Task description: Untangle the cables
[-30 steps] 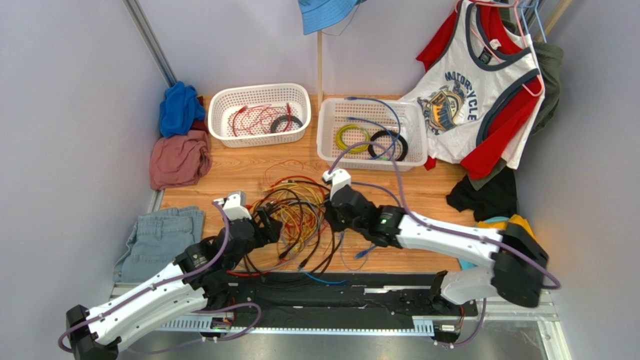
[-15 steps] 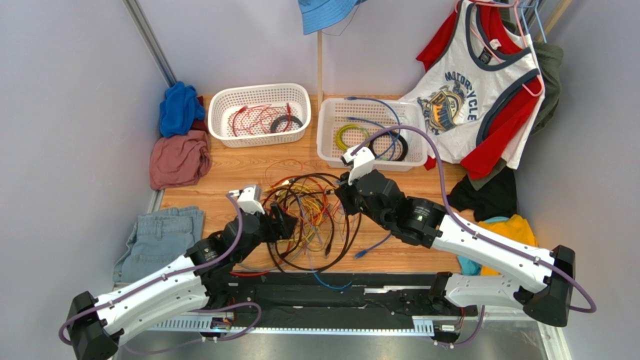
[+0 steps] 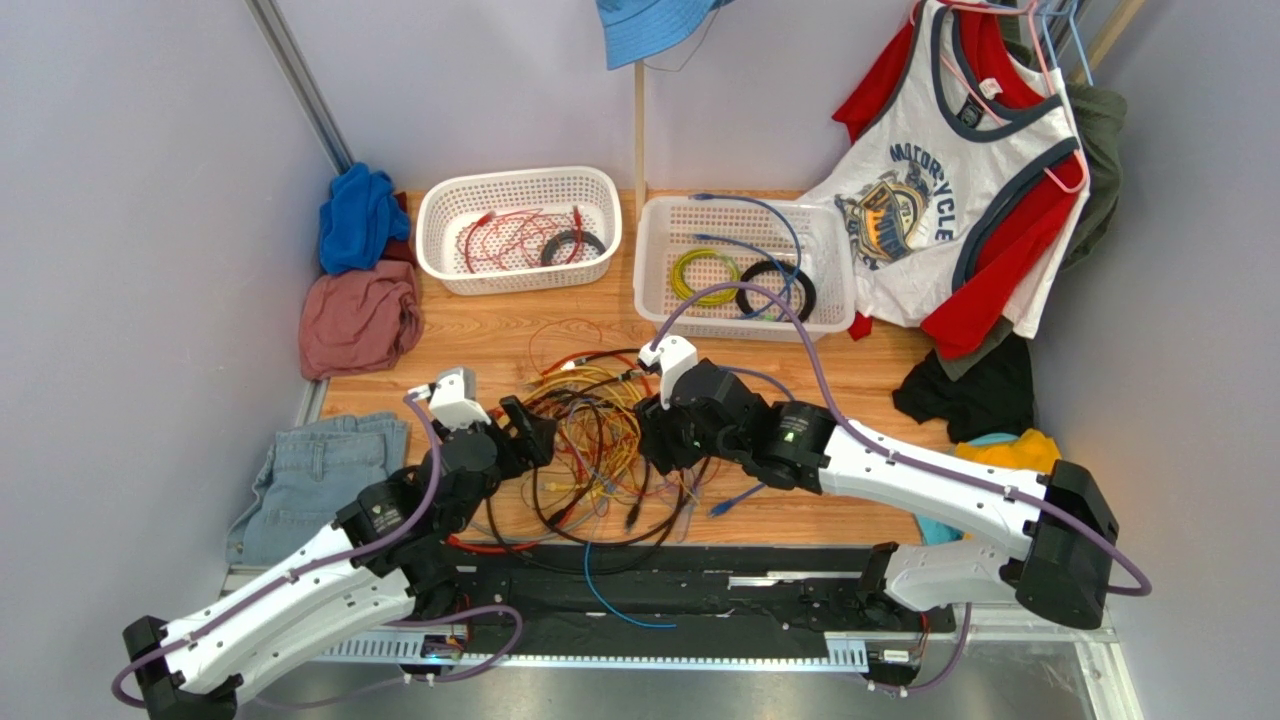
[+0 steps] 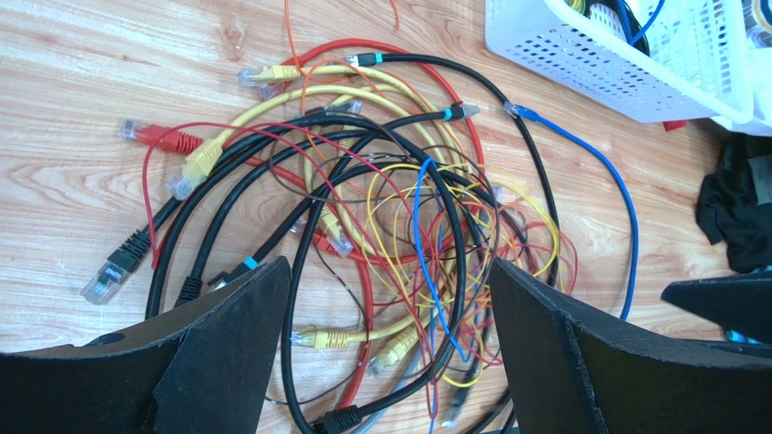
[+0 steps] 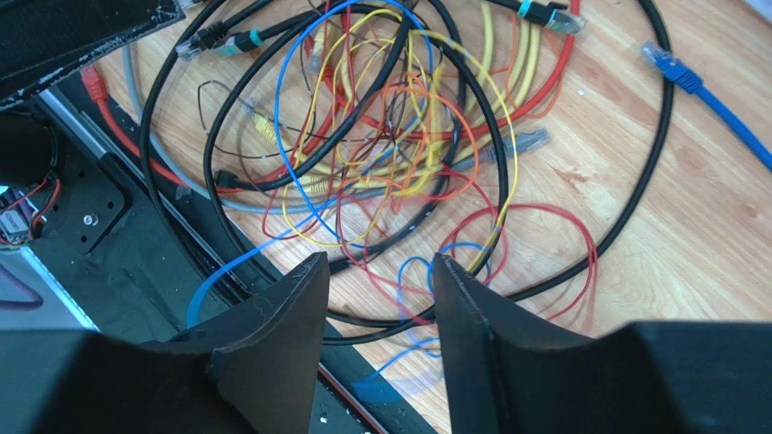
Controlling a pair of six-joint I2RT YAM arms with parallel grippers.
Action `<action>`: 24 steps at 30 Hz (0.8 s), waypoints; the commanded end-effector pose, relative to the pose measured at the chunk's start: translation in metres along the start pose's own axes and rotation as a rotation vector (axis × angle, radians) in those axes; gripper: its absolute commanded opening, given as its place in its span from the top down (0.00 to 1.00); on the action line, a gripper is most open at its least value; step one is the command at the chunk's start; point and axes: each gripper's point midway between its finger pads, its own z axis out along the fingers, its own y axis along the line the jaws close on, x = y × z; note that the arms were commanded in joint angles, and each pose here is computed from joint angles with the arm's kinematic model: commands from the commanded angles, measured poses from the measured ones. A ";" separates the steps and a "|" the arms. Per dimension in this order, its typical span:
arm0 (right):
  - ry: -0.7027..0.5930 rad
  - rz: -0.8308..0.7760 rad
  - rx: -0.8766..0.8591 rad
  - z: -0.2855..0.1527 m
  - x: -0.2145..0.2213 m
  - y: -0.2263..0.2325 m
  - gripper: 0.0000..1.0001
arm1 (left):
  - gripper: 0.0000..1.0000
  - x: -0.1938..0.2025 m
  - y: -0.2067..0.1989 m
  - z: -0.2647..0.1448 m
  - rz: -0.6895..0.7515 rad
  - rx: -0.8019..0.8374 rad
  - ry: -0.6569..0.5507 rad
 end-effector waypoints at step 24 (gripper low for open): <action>-0.072 0.066 -0.115 -0.017 -0.010 0.032 0.60 | 0.34 0.034 -0.030 0.057 0.130 -0.015 0.120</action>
